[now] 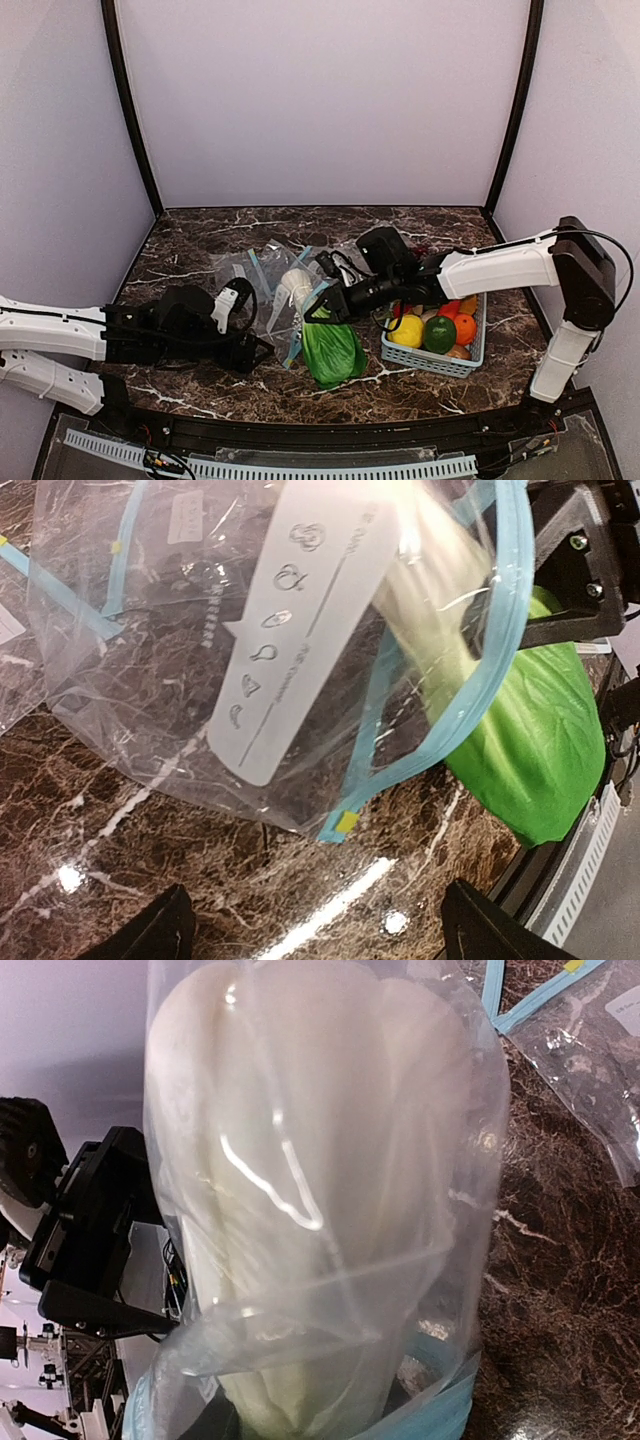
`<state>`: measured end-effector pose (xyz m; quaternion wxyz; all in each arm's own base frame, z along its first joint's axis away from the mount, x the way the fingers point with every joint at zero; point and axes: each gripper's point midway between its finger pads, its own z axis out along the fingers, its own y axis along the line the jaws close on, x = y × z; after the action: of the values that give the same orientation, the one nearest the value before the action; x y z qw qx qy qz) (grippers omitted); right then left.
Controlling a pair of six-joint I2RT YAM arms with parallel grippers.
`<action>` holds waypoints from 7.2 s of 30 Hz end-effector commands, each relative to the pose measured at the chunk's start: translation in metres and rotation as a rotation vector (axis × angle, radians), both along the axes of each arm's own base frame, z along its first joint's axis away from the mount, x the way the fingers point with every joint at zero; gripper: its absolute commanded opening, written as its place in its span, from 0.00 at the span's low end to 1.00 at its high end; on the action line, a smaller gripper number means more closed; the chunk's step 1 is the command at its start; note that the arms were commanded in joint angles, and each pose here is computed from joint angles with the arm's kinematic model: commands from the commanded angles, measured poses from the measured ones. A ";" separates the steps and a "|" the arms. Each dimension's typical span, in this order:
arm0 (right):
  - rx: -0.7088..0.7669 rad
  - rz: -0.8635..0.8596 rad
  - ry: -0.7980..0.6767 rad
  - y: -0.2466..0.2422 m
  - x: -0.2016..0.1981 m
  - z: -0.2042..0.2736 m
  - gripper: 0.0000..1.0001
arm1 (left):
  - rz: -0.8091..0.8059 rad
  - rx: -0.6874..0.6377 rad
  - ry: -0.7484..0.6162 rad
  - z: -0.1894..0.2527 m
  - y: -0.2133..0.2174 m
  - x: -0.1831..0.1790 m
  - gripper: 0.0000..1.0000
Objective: Place the food in the zip-top bag and seal the zipper
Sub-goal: Adjust the zipper food storage bag at the center of the board, then adjust the fake vegetable in the zipper food storage bag, then adjust the zipper food storage bag at the center of the board.
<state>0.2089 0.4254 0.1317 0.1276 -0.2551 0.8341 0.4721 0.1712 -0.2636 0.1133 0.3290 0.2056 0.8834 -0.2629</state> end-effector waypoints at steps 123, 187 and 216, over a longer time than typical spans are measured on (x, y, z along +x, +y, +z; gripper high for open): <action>-0.079 -0.228 -0.131 -0.005 -0.007 -0.015 0.00 | -0.253 -0.171 0.278 0.005 -0.094 0.011 0.01; 0.054 -0.302 0.056 0.001 0.009 -0.062 0.00 | 0.183 -0.348 0.460 -0.066 -0.025 -0.004 0.42; 0.071 -0.309 0.059 0.004 0.013 -0.056 0.00 | 0.158 -0.370 0.486 -0.072 -0.039 -0.002 0.01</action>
<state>0.2100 0.4231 0.0631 0.1639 -0.1109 0.8615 0.4677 0.1677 -0.2942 0.0322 0.1530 -0.0050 0.8967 -0.4154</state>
